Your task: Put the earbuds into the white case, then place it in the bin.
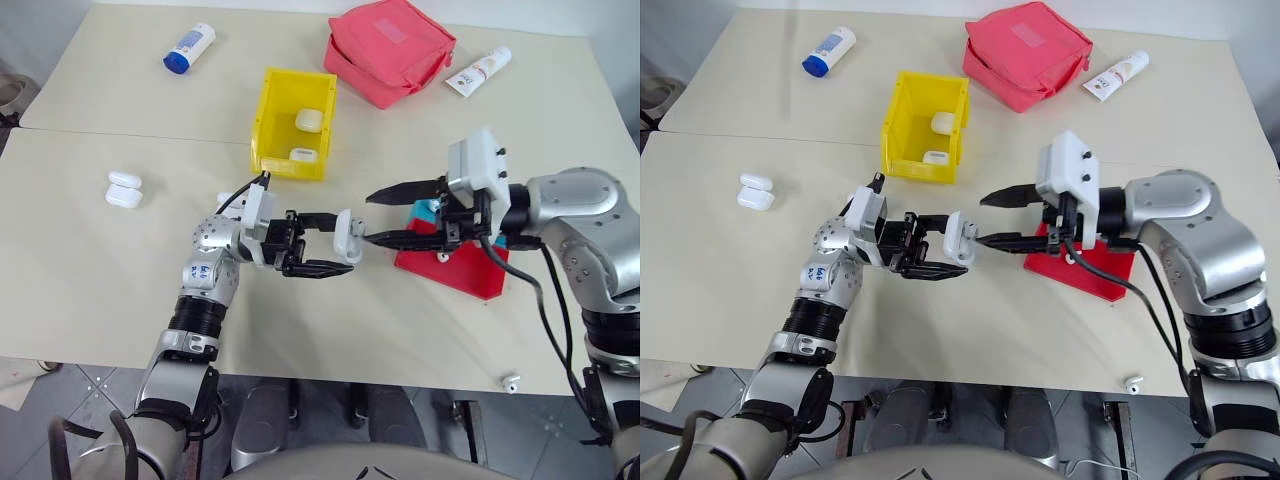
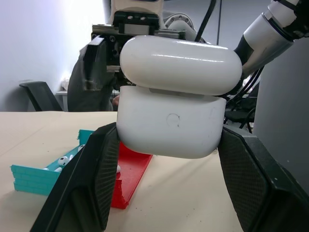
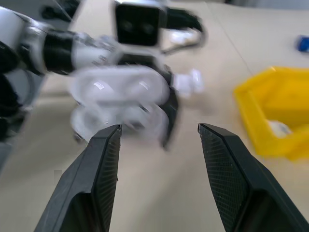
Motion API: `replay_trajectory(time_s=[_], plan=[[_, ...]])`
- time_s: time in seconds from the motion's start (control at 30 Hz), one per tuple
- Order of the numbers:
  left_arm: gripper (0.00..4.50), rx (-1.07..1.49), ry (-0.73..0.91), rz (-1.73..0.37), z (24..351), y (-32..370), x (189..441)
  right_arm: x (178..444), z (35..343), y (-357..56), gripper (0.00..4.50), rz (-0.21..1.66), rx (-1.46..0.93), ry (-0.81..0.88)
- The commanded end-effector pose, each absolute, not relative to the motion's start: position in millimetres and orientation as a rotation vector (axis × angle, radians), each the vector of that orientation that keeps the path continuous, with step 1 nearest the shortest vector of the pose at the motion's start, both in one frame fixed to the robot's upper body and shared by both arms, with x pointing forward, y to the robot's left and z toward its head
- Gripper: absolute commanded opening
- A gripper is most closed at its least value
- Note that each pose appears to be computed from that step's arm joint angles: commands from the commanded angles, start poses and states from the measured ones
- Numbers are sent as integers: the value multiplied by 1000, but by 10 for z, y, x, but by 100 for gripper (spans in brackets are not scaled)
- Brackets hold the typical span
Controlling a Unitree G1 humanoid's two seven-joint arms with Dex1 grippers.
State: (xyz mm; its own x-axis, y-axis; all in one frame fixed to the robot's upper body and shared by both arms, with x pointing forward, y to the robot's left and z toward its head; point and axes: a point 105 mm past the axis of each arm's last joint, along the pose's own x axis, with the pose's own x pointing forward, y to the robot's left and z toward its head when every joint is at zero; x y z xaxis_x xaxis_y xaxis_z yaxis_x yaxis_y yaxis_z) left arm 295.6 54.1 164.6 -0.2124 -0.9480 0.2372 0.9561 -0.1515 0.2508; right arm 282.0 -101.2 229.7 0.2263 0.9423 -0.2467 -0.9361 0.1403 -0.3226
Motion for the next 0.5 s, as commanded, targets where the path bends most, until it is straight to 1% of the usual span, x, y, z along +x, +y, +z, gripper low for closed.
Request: replay_trajectory(time_s=[0.03,0.13,0.2,0.37,0.5], plan=[[273,-25,-470,-1713,1723,568,2972,2762,2388,-1073,269,1335,-483,-35],[273,-14,-478,-1686,1711,594,3020,2740,2358,-1141,269,1306,-485,-7],[273,-9,-485,-1671,1720,613,3048,2737,2317,-1245,269,1253,-491,29],[273,4,-499,-1648,1753,644,3084,2740,2159,-1683,269,1035,-508,148],[273,-2,-503,-1629,1799,652,3123,2604,2045,-2055,269,862,-491,225]])
